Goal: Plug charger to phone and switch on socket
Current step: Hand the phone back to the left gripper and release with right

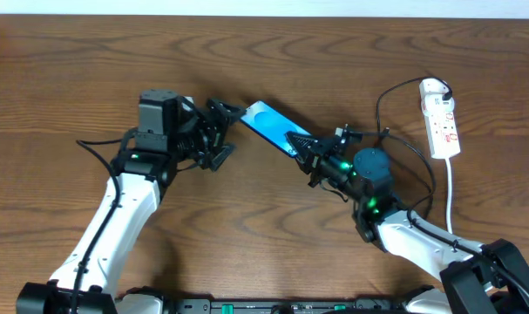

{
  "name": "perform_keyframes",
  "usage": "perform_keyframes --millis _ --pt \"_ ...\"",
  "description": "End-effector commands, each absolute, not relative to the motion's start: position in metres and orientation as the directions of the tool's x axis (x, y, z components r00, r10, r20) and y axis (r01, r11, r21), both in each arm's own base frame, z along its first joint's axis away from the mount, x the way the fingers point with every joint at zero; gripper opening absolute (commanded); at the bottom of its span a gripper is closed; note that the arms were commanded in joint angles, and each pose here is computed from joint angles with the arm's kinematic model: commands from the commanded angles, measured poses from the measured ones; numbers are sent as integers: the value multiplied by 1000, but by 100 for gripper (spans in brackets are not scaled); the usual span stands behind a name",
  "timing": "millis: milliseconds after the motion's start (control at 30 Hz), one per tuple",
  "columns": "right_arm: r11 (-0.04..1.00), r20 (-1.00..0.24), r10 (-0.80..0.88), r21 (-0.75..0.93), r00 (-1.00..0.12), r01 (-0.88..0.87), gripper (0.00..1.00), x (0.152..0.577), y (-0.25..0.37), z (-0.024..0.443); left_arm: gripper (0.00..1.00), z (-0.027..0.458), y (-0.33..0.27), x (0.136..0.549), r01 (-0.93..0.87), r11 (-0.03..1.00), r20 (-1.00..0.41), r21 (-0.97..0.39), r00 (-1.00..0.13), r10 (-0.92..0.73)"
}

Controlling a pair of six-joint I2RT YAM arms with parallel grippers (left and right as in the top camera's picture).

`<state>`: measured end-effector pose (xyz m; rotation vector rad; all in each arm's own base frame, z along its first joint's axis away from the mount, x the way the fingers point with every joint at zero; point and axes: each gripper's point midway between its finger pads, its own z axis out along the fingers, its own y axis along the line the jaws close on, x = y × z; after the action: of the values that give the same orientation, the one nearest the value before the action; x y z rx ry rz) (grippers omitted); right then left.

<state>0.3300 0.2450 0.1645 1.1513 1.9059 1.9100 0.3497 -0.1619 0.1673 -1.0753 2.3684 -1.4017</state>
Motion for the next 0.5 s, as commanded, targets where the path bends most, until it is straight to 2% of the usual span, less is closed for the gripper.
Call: perform_keyframes --millis 0,100,233,400,467 --pt "-209 431 631 895 -645 394 1 331 252 174 88 163 -168 352 -523 287 190 -803 -680 -708" --pt "-211 434 629 894 -645 397 1 328 256 174 84 167 -175 353 -496 294 168 -817 -693 -701" --pt "-244 490 598 865 -634 439 1 322 265 176 72 180 -183 361 -431 290 125 -855 -712 -691" --pt "-279 473 580 880 -663 384 1 324 265 194 66 177 -194 357 -422 318 97 -849 -716 -691" --pt "-281 472 579 881 -665 380 1 324 265 195 60 176 -196 357 -420 325 89 -848 -716 -692"
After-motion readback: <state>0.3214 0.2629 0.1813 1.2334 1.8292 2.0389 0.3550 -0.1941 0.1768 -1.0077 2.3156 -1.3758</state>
